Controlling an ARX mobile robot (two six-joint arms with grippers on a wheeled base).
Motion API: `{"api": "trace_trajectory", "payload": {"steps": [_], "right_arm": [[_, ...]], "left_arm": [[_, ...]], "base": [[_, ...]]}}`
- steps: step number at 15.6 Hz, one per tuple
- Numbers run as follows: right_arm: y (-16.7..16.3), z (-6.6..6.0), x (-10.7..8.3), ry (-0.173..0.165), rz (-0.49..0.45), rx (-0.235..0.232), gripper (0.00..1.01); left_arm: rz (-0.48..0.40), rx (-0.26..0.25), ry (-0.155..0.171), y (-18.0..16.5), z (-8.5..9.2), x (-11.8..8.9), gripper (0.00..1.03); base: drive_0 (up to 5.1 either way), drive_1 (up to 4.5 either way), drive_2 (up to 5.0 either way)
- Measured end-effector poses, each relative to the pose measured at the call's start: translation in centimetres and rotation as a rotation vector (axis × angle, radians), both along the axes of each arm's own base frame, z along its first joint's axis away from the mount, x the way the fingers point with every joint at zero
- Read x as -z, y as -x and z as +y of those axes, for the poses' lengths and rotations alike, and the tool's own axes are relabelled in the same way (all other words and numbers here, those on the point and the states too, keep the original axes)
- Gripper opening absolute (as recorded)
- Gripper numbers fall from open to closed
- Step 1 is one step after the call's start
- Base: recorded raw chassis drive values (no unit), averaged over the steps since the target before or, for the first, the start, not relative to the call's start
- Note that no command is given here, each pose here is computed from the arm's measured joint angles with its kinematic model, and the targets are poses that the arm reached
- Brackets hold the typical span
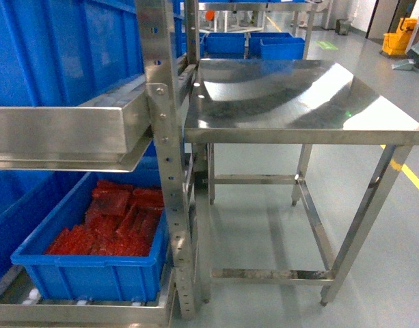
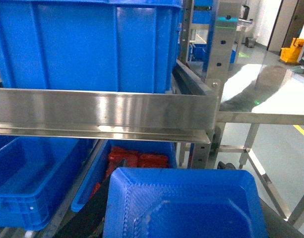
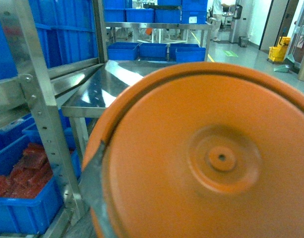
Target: Sort blue parts and orange caps into right shelf containers
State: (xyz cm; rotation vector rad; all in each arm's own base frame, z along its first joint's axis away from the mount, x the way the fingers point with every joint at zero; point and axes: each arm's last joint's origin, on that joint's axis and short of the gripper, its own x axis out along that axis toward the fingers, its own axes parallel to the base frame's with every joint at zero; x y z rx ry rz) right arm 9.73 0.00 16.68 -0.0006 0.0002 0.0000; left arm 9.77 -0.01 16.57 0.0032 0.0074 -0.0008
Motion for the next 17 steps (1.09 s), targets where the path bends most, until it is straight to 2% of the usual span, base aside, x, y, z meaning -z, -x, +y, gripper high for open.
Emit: {"api": "trace_trajectory", "payload": {"steps": [9,17], "right_arm": [[0.0,0.0,-0.01,0.0,-0.002,0.0,0.46],[0.0,0.0,-0.03,0.0,-0.003,0.0,0.46]], "left_arm": [[0.0,0.0,0.0,0.0,0.0,0.0,0.42],[0.0,-0.002,0.0,0.0,0.01,0.0,0.42]], "base": [[-4.9,1.29,3.3],[-5.0,2.41,2.4]]}}
